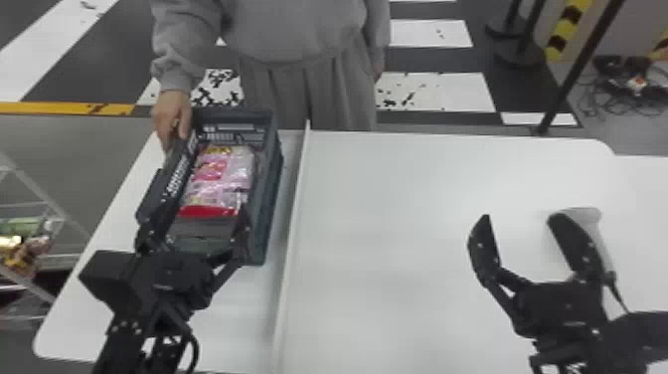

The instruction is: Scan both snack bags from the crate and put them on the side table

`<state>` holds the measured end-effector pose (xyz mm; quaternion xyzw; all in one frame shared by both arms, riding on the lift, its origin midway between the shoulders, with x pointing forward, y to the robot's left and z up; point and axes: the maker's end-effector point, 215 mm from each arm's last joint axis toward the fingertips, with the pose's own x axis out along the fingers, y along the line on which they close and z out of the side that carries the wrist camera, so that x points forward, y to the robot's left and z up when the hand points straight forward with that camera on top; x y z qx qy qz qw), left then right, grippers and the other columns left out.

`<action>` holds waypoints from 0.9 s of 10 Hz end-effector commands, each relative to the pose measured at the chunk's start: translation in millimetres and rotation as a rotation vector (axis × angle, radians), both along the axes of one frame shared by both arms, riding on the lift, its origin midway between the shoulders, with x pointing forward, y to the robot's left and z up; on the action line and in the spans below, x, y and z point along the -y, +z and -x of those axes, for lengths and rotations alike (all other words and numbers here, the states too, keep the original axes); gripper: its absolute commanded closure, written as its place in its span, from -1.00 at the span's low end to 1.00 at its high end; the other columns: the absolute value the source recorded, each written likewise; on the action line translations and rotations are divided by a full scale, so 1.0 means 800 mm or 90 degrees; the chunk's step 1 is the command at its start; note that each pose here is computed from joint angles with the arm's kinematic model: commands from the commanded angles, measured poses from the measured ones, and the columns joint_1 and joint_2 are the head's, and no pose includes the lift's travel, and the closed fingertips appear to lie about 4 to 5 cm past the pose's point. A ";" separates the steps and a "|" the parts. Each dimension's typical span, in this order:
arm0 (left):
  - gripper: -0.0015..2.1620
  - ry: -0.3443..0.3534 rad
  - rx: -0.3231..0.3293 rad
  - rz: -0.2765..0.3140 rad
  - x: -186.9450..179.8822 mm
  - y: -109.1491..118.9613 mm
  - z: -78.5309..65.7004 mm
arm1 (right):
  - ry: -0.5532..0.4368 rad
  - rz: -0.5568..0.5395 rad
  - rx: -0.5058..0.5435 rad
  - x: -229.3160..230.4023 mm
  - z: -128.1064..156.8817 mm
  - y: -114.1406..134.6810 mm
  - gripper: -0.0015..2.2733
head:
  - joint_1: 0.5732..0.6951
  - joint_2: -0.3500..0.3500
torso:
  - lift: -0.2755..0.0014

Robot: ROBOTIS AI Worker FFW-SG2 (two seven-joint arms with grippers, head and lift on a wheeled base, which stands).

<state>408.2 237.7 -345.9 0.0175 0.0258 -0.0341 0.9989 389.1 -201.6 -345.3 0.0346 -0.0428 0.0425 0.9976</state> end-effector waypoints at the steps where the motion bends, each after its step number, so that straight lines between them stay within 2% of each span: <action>1: -0.93 0.007 0.008 0.002 -0.004 0.005 0.000 | 0.000 0.000 -0.001 0.000 0.000 -0.001 -0.94 | 1.00 0.15 | 0.36; 3: -0.92 0.001 0.013 -0.002 -0.012 0.012 -0.008 | 0.001 0.002 -0.002 0.000 0.001 -0.002 -0.94 | 1.00 0.17 | 0.36; 4: -0.92 0.009 0.025 -0.007 -0.022 0.022 -0.018 | 0.002 0.003 -0.002 -0.001 0.001 -0.002 -0.94 | 1.00 0.17 | 0.36; 5: -0.92 0.009 0.015 -0.005 -0.028 0.021 -0.029 | 0.003 0.005 -0.003 -0.003 0.001 -0.003 -0.94 | 1.00 0.19 | 0.36; 8: -0.89 0.022 -0.070 -0.009 -0.058 -0.003 -0.073 | 0.006 0.006 -0.005 -0.007 0.001 -0.004 -0.94 | 1.00 0.28 | 0.36; 9: -0.87 0.026 -0.084 -0.012 -0.064 -0.005 -0.088 | 0.009 0.008 -0.004 -0.008 0.002 -0.004 -0.94 | 1.00 0.30 | 0.36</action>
